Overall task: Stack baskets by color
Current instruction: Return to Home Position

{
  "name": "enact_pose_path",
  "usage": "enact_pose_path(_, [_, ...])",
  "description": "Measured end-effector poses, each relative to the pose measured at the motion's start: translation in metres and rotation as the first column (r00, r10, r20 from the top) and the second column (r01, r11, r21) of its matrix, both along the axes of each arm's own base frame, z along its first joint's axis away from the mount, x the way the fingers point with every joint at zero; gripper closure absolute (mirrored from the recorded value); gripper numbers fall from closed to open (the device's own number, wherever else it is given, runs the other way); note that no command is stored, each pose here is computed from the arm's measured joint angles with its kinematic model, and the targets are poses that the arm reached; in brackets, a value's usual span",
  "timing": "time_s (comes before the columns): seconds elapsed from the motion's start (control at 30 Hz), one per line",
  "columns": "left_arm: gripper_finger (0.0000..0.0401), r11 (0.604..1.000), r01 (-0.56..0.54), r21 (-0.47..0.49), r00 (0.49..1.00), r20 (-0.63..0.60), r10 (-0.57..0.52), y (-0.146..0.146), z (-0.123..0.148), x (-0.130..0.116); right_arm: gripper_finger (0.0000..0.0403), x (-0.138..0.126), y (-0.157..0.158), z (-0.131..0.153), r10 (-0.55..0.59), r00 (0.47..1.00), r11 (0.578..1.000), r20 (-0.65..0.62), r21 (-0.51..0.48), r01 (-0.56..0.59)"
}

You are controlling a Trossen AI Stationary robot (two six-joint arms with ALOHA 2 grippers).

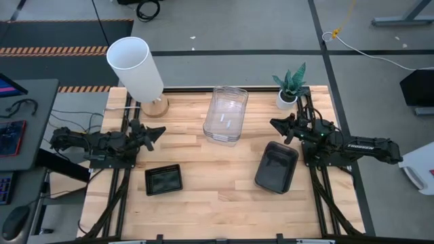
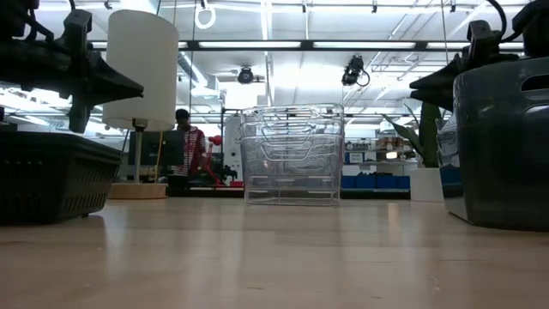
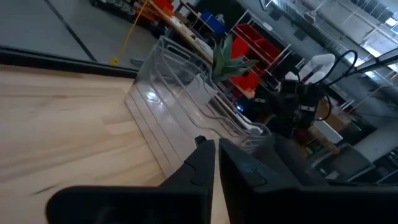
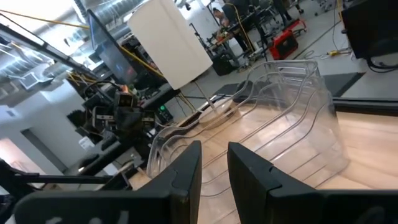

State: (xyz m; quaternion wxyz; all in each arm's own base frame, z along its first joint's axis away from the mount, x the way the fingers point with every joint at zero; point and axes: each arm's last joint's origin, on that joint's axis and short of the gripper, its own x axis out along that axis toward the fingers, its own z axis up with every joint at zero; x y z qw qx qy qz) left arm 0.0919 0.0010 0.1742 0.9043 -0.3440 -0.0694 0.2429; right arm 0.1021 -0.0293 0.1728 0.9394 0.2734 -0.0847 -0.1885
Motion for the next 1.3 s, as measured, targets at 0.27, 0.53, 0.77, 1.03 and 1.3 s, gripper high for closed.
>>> enact_pose_path(0.27, [0.0373, 1.0, 0.001, 0.003, 1.0, 0.002, -0.001, 0.0, 0.0001, 0.0001, 0.032, 0.0, 0.0, -0.0001, 0.001, 1.0, 1.0, 0.004, 0.011, -0.001])
enact_pose_path(0.53, [0.0372, 1.0, 0.001, 0.003, 1.0, 0.002, -0.001, 0.0, 0.0, 0.0002, 0.0321, 0.0, 0.0, -0.0001, 0.002, 1.0, 1.0, 0.005, 0.011, -0.002])
enact_pose_path(0.77, [0.0366, 1.0, 0.001, 0.003, 1.0, 0.003, -0.001, 0.0, 0.0, 0.0002, 0.032, 0.0, 0.0, -0.0001, 0.002, 1.0, 1.0, 0.005, 0.011, -0.002])
enact_pose_path(1.03, [0.0375, 1.0, 0.001, 0.003, 1.0, 0.003, -0.001, 0.0, 0.0, 0.0002, 0.032, 0.0, 0.0001, -0.0001, 0.003, 1.0, 1.0, 0.005, 0.011, -0.003])
enact_pose_path(1.3, [0.0366, 1.0, 0.001, 0.003, 1.0, 0.003, -0.001, 0.0, 0.0, 0.0002, 0.0319, 0.0, 0.0001, -0.0001, 0.003, 1.0, 1.0, 0.005, 0.012, -0.003])
